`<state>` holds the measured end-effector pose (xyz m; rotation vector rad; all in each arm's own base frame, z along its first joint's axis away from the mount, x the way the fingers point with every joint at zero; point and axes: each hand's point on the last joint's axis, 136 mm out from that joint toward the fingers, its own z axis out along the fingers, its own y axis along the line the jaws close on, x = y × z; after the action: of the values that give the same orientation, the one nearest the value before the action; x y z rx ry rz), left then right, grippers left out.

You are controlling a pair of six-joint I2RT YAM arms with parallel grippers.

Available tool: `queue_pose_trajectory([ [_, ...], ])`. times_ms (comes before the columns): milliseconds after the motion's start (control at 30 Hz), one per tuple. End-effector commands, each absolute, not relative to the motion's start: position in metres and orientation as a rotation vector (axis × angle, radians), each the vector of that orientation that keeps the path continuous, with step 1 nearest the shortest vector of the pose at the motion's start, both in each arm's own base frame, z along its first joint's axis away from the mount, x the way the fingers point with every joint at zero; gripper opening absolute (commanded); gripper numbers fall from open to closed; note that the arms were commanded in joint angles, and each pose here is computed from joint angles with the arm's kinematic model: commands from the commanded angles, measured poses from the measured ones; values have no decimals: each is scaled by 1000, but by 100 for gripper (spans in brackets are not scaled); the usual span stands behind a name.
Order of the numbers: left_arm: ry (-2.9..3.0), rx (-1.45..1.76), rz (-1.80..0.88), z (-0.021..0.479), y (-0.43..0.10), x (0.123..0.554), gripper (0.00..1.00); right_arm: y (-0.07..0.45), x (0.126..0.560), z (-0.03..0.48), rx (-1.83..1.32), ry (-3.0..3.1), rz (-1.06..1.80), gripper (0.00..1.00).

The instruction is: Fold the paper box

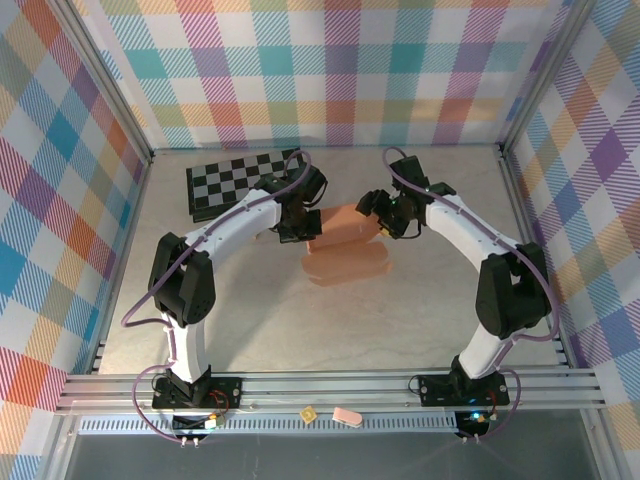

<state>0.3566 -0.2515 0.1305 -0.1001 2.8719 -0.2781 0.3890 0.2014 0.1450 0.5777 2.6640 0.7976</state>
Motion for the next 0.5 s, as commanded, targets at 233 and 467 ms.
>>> queue_pose_trajectory([
  [233, 2832, -79, -306, 148, -254, 354, 0, 202, 388, 134, 541, 2638, 867, 76],
  [467, 2829, -78, -318, 149, -256, 356, 0, 199, 384, 126, 536, 2646, 850, 75],
])
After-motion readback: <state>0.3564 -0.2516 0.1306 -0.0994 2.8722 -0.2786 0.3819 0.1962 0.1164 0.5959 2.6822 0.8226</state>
